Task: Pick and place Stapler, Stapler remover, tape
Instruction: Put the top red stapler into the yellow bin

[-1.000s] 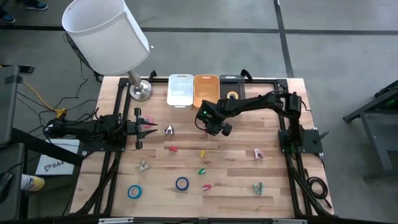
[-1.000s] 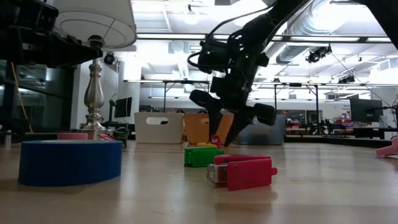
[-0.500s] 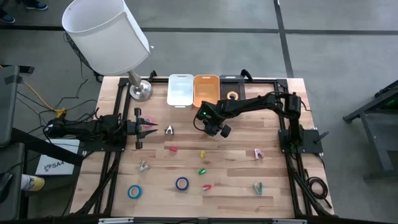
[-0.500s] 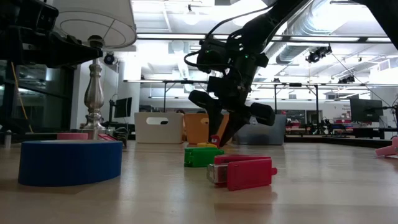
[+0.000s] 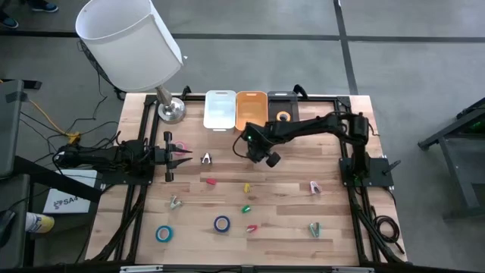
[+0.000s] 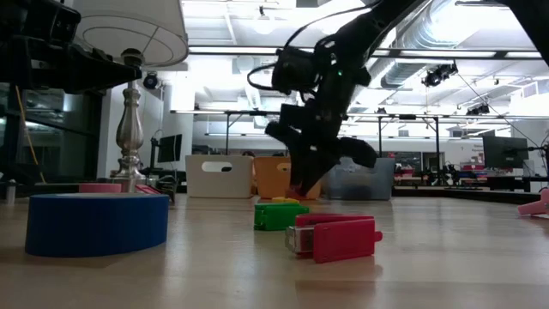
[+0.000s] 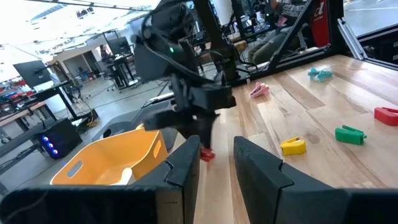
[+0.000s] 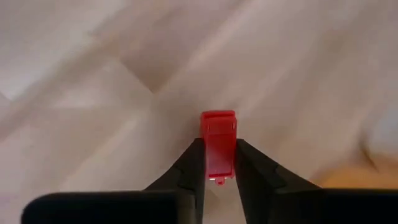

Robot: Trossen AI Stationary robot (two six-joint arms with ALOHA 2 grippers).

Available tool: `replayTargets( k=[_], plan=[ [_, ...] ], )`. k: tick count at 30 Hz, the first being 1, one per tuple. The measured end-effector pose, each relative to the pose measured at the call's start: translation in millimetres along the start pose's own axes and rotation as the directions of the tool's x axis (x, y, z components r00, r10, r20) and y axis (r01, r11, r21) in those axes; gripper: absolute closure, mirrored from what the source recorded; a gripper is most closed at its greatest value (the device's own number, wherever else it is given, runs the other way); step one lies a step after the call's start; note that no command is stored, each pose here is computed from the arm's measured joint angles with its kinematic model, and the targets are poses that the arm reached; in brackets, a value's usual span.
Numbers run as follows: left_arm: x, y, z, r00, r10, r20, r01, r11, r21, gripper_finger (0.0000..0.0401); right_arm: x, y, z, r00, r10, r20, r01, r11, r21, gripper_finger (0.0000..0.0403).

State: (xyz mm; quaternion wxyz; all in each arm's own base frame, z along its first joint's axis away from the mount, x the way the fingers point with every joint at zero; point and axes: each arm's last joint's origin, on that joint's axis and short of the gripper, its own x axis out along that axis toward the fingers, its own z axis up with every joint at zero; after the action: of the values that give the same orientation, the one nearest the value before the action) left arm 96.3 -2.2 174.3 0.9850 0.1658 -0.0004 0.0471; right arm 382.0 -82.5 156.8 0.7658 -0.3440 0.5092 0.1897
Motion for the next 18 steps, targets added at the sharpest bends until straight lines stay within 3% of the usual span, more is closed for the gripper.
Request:
replayTargets(
  k=[6,10,18],
  plan=[
    [0,0,0,1.000,0.000,0.000,0.000,1.000,0.000,0.0305,-34,-29,4,0.994,-0.085,-0.063,0.093,0.985,0.144,0.0343],
    [0,0,0,1.000,0.000,0.000,0.000,1.000,0.000,0.0305,-61,-55,4,0.979,-0.170,-0.109,0.193,0.950,0.245,0.0343],
    [0,0,0,1.000,0.001,0.000,-0.001,1.000,0.000,0.0305,-72,-79,-32,0.954,-0.222,-0.203,0.287,0.871,0.399,0.0338]
  ],
)
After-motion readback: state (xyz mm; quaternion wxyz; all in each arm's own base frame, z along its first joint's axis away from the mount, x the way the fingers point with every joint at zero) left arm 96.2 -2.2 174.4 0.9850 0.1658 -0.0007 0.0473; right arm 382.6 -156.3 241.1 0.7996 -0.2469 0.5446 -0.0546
